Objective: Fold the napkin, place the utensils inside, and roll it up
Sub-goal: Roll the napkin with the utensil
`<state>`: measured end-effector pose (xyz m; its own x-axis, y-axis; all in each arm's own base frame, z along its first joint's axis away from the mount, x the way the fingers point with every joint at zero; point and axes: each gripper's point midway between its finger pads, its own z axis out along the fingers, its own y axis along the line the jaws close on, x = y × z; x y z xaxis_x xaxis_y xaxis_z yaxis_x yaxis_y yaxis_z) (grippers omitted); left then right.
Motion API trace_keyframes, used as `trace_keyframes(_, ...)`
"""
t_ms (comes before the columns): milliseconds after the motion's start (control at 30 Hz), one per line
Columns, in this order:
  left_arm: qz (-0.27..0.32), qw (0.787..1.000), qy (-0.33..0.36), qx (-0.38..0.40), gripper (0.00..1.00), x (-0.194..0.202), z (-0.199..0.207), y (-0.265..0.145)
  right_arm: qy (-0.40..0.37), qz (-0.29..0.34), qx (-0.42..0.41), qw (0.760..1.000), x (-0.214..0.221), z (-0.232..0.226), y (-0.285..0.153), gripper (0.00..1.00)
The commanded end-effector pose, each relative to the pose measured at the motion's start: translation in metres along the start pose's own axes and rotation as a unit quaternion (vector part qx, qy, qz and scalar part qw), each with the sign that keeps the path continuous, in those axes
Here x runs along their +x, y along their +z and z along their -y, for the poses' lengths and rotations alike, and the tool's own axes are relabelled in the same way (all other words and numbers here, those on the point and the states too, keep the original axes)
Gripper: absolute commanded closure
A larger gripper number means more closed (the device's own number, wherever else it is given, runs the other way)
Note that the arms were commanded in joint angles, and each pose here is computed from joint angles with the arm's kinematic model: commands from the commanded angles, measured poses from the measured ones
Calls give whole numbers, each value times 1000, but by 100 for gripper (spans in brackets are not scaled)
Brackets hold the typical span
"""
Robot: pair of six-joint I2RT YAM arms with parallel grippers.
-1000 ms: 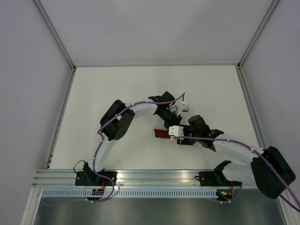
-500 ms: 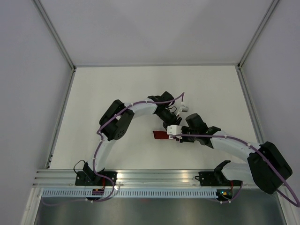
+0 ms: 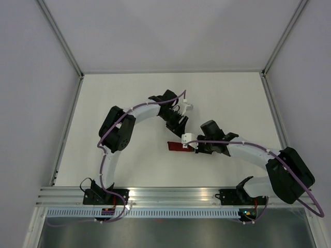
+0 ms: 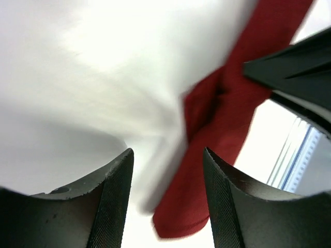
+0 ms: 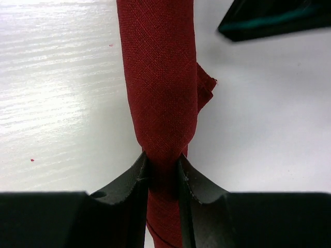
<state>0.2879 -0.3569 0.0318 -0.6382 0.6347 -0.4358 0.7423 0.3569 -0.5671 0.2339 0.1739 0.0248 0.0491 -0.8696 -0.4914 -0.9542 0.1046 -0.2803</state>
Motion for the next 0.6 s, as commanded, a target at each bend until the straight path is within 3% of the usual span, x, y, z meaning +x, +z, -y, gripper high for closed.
trace_keyframes(0, 55, 996, -26, -69, 39, -24, -14, -46, 44, -30, -34, 998, 8, -12, 4, 73)
trace_keyframes(167, 94, 988, -61, -109, 39, -27, -27, -81, 81, -55, -43, 994, 11, -7, 13, 73)
trace_keyframes(567, 185, 961, -107, -178, 40, -12, -3, -128, 218, -104, -50, 969, -3, 24, 44, 75)
